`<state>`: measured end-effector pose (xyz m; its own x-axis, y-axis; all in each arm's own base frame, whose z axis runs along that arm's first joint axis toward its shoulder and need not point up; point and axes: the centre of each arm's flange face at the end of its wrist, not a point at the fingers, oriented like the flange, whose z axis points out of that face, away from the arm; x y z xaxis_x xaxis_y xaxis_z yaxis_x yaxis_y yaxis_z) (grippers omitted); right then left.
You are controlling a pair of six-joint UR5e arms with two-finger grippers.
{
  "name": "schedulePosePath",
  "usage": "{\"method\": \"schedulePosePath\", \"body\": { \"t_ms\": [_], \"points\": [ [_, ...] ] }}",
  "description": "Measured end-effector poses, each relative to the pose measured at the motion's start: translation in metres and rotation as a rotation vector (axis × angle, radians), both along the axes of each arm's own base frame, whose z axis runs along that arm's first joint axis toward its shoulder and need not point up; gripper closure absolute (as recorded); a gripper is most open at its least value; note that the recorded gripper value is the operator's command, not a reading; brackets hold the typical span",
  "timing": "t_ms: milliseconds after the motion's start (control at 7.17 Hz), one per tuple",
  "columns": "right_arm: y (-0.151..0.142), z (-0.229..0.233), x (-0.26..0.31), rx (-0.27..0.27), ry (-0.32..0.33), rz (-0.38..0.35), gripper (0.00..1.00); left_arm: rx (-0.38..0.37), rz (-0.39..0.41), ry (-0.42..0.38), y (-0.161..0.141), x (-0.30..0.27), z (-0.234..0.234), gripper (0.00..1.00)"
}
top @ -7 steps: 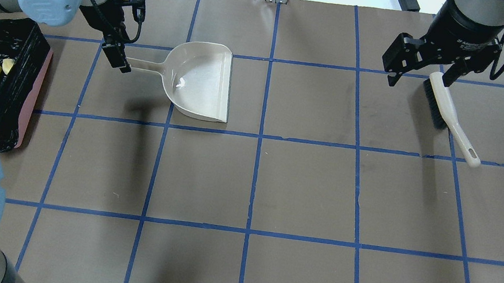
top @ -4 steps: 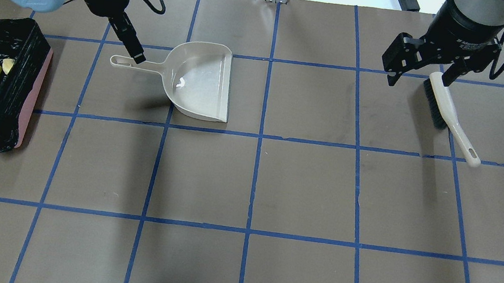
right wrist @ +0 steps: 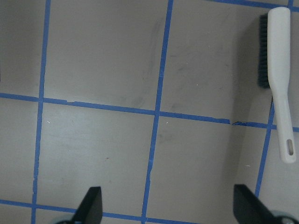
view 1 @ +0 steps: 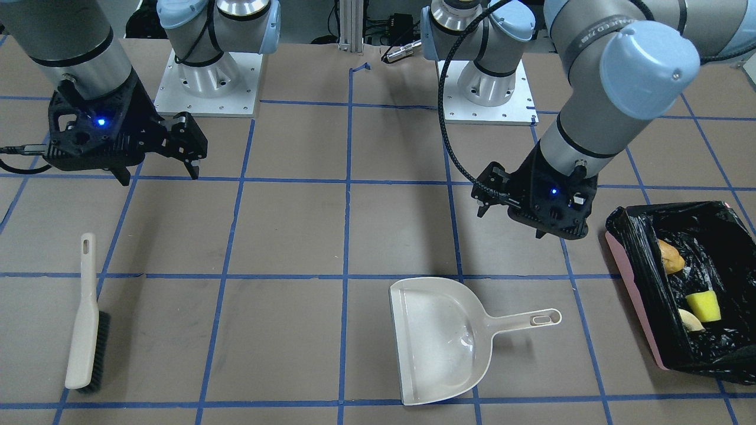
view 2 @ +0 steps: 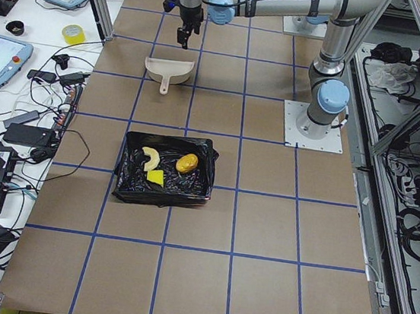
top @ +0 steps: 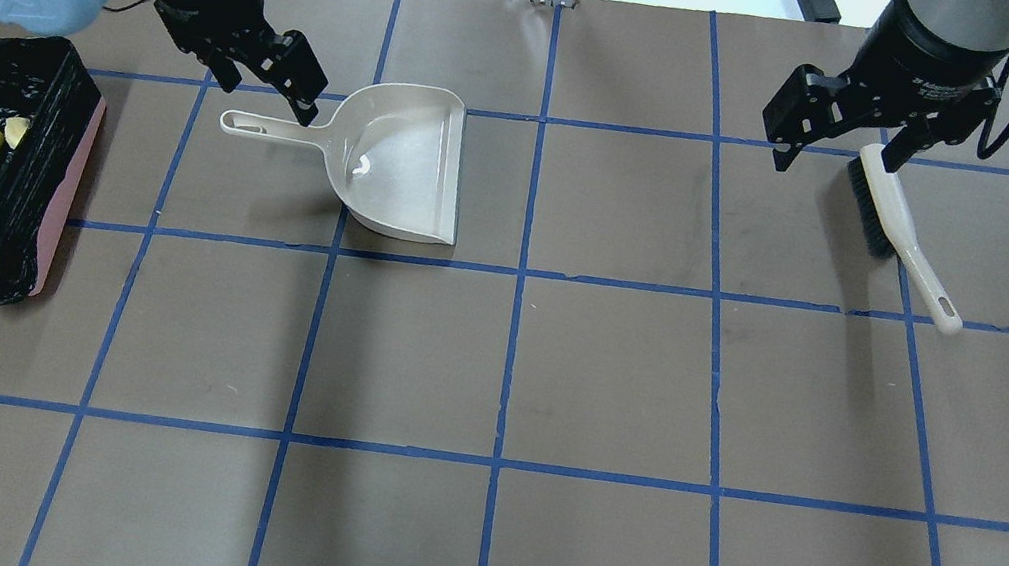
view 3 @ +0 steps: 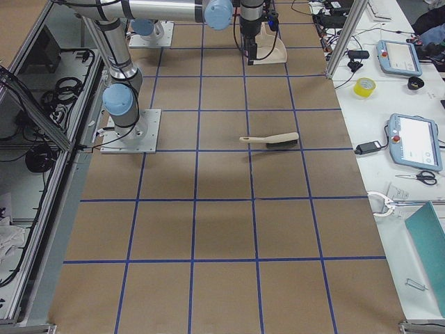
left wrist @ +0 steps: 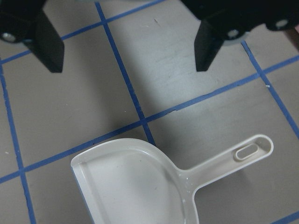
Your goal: Sweep and dump trash into bin
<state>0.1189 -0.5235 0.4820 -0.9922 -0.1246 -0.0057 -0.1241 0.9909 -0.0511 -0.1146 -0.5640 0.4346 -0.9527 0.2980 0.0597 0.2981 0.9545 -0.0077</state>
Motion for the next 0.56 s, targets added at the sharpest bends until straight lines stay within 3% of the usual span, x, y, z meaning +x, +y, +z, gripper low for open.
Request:
{"method": "schedulePosePath", "body": {
  "t_ms": [279,558],
  "points": [
    [0.001,0.001,0.0,-0.002,0.005,0.0,0.0,0.024,0.139,-0.042,0.034,0.002,0.034,0.0],
    [0.0,0.001,0.0,-0.001,0.003,-0.001,0.0,0.003,0.192,-0.045,0.058,0.001,0.062,0.0]
  ]
}}
